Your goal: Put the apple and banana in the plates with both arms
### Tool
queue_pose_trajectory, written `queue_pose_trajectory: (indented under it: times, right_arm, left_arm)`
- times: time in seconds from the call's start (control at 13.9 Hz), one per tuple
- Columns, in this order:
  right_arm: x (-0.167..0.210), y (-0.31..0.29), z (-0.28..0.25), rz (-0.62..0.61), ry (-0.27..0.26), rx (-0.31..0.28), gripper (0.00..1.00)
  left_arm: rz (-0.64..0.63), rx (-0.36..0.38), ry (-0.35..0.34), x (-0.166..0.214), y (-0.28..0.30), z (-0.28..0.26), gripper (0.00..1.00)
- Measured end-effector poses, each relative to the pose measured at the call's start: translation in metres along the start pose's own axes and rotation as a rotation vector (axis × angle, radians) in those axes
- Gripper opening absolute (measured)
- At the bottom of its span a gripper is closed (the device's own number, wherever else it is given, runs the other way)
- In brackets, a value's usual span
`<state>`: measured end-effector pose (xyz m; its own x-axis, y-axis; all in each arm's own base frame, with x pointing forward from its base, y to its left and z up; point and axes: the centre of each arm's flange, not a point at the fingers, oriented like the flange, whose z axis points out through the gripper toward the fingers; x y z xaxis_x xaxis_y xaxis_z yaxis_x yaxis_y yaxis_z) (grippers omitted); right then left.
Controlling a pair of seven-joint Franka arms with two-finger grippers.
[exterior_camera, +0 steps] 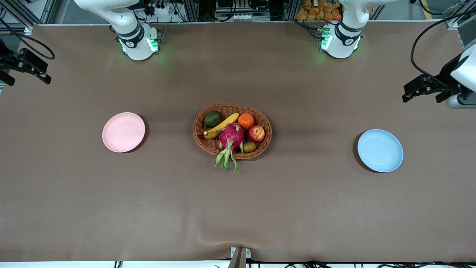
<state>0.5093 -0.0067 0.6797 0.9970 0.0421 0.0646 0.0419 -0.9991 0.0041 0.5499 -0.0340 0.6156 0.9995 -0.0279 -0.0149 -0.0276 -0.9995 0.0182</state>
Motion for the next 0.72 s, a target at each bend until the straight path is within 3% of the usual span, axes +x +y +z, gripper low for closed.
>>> queue_pose_trajectory:
  times: [0.43,0.72]
  right_arm:
    - [0.001,-0.034,0.001,-0.056,-0.002,0.004,1.00]
    - [0.005,-0.036,0.007,-0.059,-0.011,0.004,1.00]
  left_arm:
    - [0.035,-0.015,-0.048,0.010,0.023,0.024,1.00]
    - [0.022,-0.019,-0.113,0.019,0.081,0.061,1.00]
